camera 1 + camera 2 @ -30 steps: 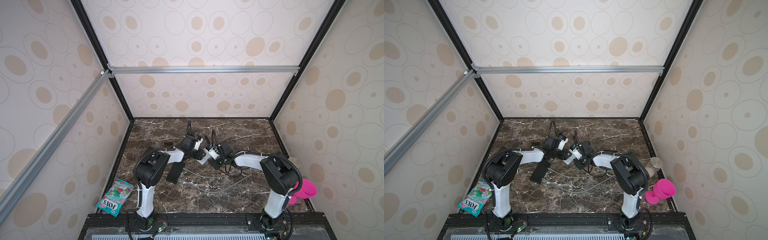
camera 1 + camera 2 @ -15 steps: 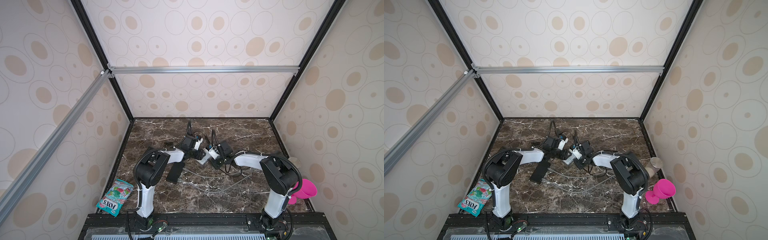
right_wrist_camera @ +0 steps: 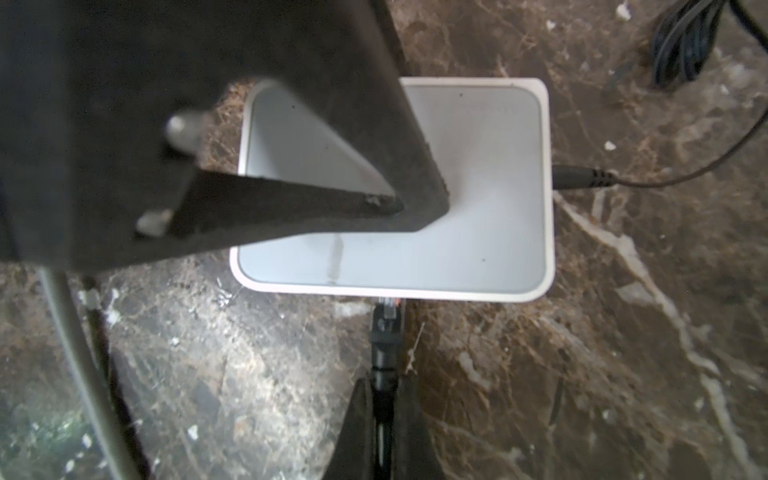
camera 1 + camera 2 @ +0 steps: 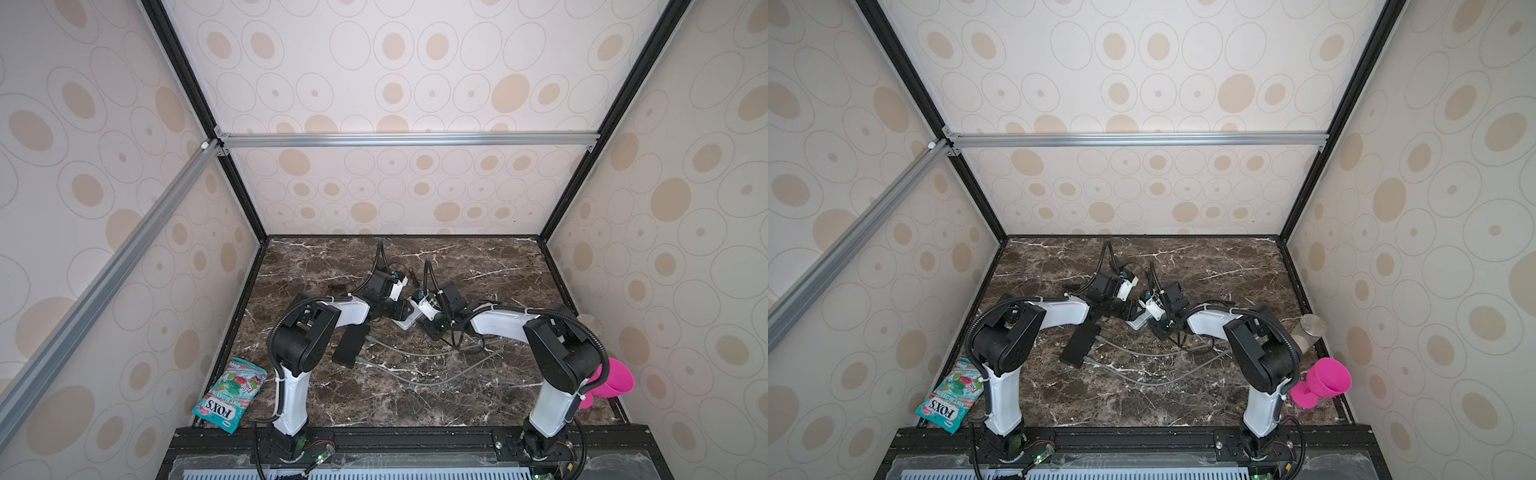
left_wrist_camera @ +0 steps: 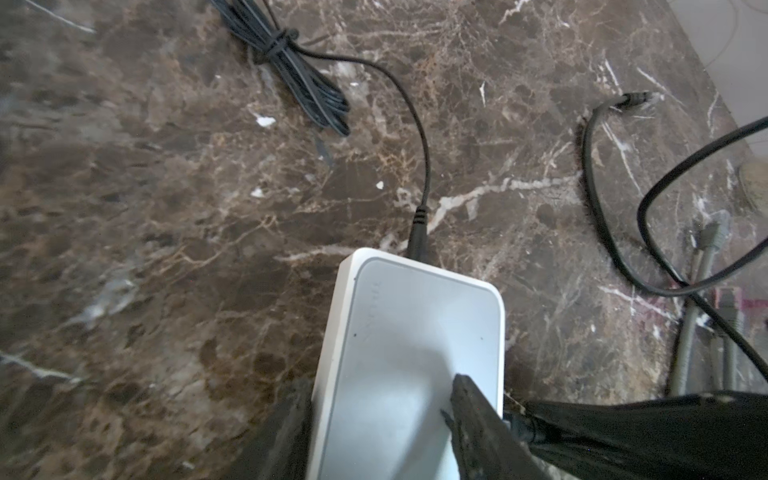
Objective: Insert the plug into the switch port
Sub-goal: 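Push the RJ45 plug into a white router port while left holds the router, then open the right gripper off the plugged cable and lift both grippers away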
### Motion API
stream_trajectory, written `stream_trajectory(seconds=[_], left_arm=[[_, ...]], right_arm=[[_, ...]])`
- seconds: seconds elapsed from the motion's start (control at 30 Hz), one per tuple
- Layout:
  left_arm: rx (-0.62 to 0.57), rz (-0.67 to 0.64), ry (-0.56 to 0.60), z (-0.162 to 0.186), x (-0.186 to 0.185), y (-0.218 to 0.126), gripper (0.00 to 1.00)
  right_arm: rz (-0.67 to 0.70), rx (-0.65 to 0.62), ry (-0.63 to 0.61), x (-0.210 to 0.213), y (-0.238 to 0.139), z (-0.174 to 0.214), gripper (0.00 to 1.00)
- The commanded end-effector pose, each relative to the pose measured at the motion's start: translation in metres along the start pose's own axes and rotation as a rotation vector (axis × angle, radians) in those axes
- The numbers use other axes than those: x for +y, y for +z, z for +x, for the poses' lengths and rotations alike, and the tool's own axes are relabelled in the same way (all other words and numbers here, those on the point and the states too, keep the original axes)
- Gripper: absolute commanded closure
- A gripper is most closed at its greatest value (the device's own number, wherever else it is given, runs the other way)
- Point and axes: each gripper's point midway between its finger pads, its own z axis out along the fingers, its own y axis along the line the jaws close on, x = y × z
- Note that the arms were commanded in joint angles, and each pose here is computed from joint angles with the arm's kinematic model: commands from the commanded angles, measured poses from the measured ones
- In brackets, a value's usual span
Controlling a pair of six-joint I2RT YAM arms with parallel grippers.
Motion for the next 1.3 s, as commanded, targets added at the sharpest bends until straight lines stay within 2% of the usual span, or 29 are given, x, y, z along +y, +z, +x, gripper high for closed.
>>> stream_trajectory(seconds=[0.0,0.27,0.5,0.57,0.6,0.77,0.9,1.1,1.27], left_arm=[[0.419,0.088,-0.109,0.12,-0.018,0.012,0.47],[0.311,0.006,-0.098,0.043,0.012,0.0,0.44],[0.093,-0.121,-0.113,-0.052,0.06,-0.07,0.41],[0.026,-0.121,-0.114,-0.071,0.065,-0.09,0.42],[-0.009,-0.112,-0.107,-0.08,0.065,-0.1,0.42],[-0.175,-0.054,-0.076,-0.103,0.048,-0.135,0.42],[-0.295,-0.059,-0.069,-0.114,0.042,-0.165,0.41],[-0.48,-0.012,-0.068,-0.13,0.032,-0.209,0.37],[-0.515,0.087,-0.109,-0.132,0.029,-0.213,0.36]], right_arm=[[-0.03,-0.403,-0.151,0.021,-0.052,-0.1,1.0],[0.005,-0.321,-0.157,0.02,-0.056,-0.061,1.0],[0.043,-0.237,-0.229,0.014,-0.046,-0.042,1.0],[0.008,-0.22,-0.252,0.015,-0.04,-0.039,1.0],[-0.052,-0.221,-0.274,0.02,-0.038,-0.04,1.0],[-0.227,-0.146,-0.397,0.037,-0.02,-0.043,1.0],[-0.29,-0.083,-0.46,0.037,-0.003,-0.051,1.0],[-0.302,-0.026,-0.501,0.022,0.02,-0.061,1.0],[-0.256,0.007,-0.478,0.007,0.032,-0.068,1.0]])
